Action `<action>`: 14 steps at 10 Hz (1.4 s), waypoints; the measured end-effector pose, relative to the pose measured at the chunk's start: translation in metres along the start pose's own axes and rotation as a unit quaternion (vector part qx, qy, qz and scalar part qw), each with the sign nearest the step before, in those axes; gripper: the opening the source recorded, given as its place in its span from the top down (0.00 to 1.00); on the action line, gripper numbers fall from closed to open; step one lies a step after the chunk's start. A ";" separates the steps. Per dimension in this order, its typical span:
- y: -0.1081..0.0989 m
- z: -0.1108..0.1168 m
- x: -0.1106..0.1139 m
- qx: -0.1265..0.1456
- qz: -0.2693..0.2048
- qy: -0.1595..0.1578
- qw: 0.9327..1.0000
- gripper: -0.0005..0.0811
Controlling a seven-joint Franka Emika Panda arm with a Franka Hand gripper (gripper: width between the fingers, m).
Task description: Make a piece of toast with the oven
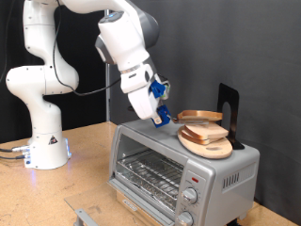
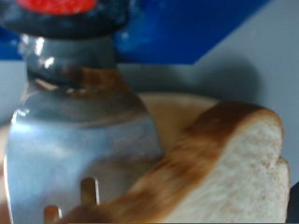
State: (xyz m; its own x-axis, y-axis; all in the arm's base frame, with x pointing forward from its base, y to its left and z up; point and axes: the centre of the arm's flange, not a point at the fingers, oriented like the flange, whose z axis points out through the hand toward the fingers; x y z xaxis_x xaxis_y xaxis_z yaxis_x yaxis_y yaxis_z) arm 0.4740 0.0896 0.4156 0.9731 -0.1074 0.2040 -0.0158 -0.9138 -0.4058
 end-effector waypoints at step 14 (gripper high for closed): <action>0.044 0.004 -0.040 -0.030 0.024 -0.037 0.999 0.39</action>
State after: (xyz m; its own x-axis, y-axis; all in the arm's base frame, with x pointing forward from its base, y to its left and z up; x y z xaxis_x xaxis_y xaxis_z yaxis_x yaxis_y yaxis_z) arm 0.4351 0.0550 0.3855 0.9851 -0.1244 0.1189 -0.0742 -0.9304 -0.3591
